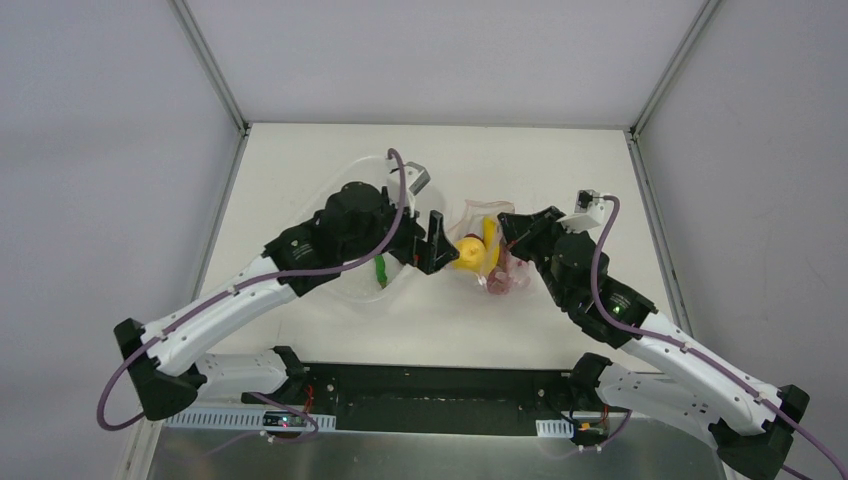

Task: Place the food in the zip-top bag and seal the zipper
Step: Place the fake fruit in the zipper food storage bag, then adjust the fake vegetable in the bin.

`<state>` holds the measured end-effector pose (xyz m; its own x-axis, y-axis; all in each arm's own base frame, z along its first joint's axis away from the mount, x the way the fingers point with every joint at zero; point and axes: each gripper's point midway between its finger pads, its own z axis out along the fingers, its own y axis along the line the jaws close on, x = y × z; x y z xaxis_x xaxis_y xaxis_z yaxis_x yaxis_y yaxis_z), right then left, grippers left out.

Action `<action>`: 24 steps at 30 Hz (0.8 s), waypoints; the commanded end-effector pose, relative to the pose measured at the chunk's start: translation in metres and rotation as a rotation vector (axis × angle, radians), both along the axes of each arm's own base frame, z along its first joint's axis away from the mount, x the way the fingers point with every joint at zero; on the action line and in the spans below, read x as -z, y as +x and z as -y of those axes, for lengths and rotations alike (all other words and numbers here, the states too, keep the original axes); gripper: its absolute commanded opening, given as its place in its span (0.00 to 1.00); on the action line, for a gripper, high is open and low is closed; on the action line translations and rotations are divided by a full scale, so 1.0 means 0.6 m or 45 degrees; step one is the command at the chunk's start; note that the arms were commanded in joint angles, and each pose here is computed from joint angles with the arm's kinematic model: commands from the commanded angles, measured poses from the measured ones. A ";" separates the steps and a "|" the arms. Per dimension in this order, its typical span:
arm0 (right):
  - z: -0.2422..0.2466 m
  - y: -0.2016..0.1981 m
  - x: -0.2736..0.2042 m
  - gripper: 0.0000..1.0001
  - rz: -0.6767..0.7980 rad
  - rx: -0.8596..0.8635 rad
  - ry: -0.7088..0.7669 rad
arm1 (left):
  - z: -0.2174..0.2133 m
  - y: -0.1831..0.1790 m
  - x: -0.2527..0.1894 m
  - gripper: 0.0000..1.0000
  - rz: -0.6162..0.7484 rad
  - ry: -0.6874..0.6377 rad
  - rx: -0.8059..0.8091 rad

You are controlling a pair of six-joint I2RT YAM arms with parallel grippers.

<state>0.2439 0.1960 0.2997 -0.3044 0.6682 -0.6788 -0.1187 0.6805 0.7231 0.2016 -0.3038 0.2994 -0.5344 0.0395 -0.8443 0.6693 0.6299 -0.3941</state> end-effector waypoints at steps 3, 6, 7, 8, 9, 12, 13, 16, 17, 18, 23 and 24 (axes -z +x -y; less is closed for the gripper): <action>-0.001 -0.003 -0.024 0.00 0.037 -0.021 0.018 | -0.123 0.026 0.031 0.99 0.073 0.226 -0.271; -0.009 -0.008 -0.042 0.00 0.072 -0.081 -0.040 | -0.196 0.044 0.067 0.99 0.044 0.354 -0.503; -0.012 -0.006 -0.042 0.00 0.068 -0.094 -0.095 | -0.218 0.047 0.085 0.99 0.015 0.390 -0.554; -0.014 -0.003 -0.043 0.00 0.055 -0.101 -0.155 | -0.232 0.047 0.103 0.99 -0.021 0.414 -0.576; -0.013 0.000 -0.041 0.00 0.031 -0.101 -0.220 | -0.245 0.048 0.121 0.99 -0.071 0.433 -0.587; -0.015 0.003 -0.028 0.00 -0.033 -0.110 -0.322 | -0.276 0.049 0.179 0.99 -0.224 0.532 -0.597; -0.020 0.001 -0.025 0.00 -0.036 -0.128 -0.312 | -0.281 0.051 0.194 0.99 -0.246 0.567 -0.594; -0.033 -0.007 -0.020 0.00 -0.030 -0.182 -0.248 | -0.281 0.064 0.240 0.99 -0.361 0.587 -0.561; -0.036 -0.009 -0.019 0.00 -0.027 -0.192 -0.226 | -0.280 0.072 0.256 0.99 -0.410 0.587 -0.561; -0.037 -0.010 -0.018 0.00 -0.025 -0.196 -0.215 | -0.276 0.080 0.266 0.99 -0.441 0.569 -0.552; -0.045 -0.009 -0.015 0.01 -0.036 -0.220 -0.228 | -0.262 0.102 0.312 0.97 -0.577 0.550 -0.500; -0.046 -0.010 -0.013 0.01 -0.039 -0.226 -0.227 | -0.256 0.103 0.321 0.96 -0.592 0.549 -0.476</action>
